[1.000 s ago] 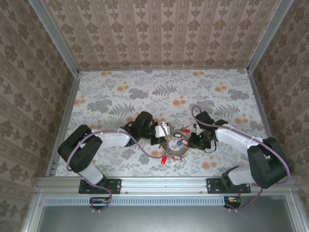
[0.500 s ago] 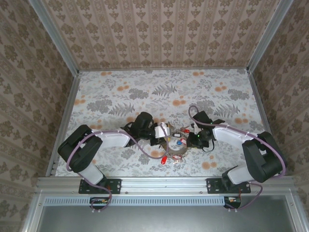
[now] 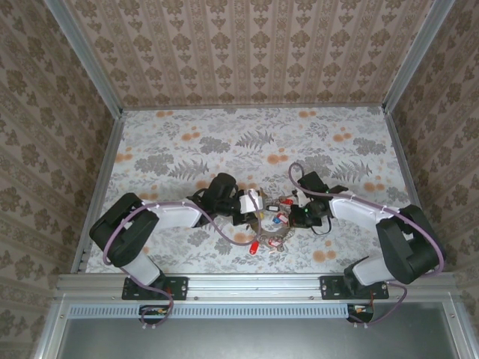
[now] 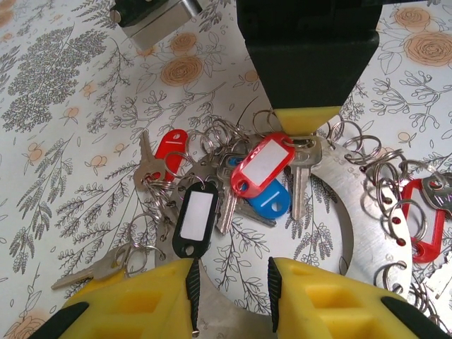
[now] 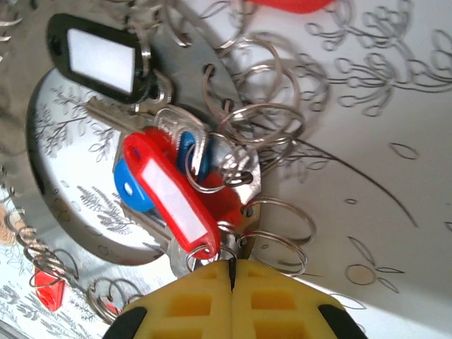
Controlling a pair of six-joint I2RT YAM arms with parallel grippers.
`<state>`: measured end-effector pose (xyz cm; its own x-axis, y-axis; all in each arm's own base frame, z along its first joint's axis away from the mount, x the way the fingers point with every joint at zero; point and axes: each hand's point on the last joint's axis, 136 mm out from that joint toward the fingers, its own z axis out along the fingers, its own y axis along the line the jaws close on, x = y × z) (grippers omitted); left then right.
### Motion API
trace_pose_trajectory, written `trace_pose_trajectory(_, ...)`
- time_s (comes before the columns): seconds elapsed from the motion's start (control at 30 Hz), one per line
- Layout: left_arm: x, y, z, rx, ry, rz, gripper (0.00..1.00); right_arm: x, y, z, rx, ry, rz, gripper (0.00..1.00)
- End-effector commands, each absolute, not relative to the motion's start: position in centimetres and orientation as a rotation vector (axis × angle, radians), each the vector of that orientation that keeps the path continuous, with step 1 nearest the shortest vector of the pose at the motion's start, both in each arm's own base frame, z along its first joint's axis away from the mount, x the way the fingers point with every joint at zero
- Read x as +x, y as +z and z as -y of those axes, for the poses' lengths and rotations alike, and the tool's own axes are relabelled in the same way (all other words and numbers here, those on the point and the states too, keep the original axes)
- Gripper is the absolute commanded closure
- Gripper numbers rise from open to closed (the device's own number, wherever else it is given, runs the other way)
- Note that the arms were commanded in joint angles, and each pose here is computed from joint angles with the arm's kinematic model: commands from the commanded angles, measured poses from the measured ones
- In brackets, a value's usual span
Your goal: Put the keys on the keyring
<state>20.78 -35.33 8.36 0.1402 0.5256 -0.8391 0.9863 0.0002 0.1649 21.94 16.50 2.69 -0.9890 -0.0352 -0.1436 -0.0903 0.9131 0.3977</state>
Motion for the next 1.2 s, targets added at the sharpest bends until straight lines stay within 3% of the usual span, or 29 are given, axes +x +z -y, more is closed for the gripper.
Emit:
trace_pose_trajectory(0.0, 20.8, 10.5, 35.3, 1.571, -0.812, -1.46, 0.67, 22.2, 4.8, -17.9, -0.278, 0.676, -2.82, 1.0)
trace_pose_trajectory(0.63, 20.7, 13.8, 34.4, 1.531, -0.923, -1.354, 0.66, 22.9, 13.1, -23.2, -0.914, 0.774, -1.993, 1.0)
trace_pose_trajectory(1.17, 20.4, 13.6, 34.2, 1.562, -0.975, -1.267, 0.65, 22.3, 13.6, -26.1, -1.291, 0.745, -1.582, 1.0)
